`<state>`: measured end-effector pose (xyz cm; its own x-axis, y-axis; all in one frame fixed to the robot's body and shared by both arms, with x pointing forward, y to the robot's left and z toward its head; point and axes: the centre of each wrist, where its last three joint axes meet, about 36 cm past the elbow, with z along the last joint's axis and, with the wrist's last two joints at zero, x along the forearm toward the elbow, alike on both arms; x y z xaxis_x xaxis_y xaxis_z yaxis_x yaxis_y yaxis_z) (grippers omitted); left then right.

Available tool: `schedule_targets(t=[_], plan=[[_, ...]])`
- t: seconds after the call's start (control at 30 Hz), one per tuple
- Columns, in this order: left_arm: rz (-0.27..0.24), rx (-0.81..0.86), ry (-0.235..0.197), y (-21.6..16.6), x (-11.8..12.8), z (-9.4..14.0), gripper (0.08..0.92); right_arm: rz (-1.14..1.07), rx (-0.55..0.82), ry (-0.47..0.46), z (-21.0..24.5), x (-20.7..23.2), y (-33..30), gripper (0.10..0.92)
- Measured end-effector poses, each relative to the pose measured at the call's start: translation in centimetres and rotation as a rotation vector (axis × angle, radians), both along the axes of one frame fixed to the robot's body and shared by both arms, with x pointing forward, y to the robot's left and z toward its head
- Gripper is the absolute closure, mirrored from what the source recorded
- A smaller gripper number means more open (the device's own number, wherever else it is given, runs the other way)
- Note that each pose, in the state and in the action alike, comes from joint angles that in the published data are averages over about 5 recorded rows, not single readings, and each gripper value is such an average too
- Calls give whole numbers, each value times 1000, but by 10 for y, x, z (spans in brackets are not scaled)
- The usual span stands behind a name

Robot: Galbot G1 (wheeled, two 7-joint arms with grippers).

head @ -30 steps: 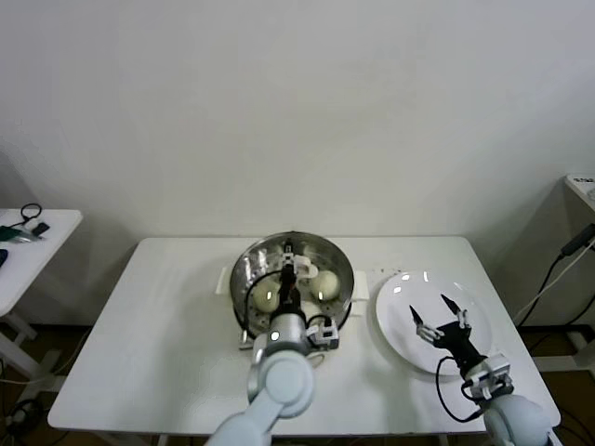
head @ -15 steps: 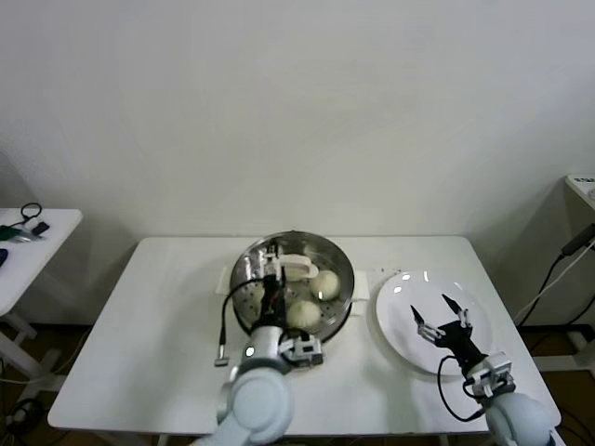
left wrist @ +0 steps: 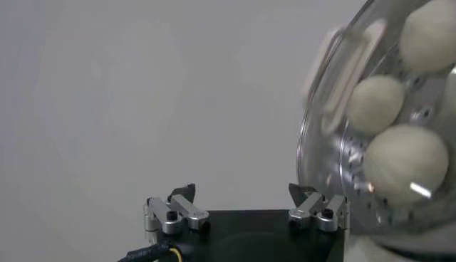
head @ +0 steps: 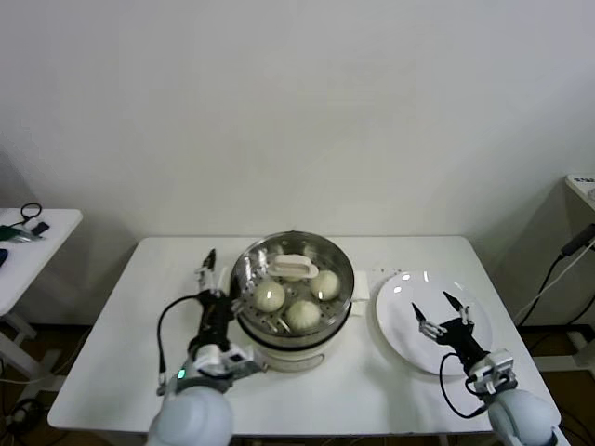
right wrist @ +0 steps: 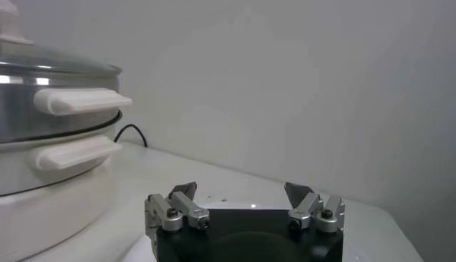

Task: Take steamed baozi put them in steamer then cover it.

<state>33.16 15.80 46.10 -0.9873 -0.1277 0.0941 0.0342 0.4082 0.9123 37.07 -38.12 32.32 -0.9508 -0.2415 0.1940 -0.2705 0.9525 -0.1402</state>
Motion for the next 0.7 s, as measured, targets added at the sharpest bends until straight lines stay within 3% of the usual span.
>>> schedule_targets(t=[0.1, 0.2, 0.4, 0.7], plan=[[45, -93, 12, 22, -3, -2, 177, 4, 5, -2, -1, 0, 1, 200], [57, -207, 9, 44, -7, -6, 177, 10, 10, -6, -3, 0, 1, 200], [47, -461, -48, 82, -17, -19, 177, 12, 13, -20, -3, 0, 1, 200], [85, -715, -125, 116, -34, -46, 177, 20, 21, -32, 2, 0, 1, 200]])
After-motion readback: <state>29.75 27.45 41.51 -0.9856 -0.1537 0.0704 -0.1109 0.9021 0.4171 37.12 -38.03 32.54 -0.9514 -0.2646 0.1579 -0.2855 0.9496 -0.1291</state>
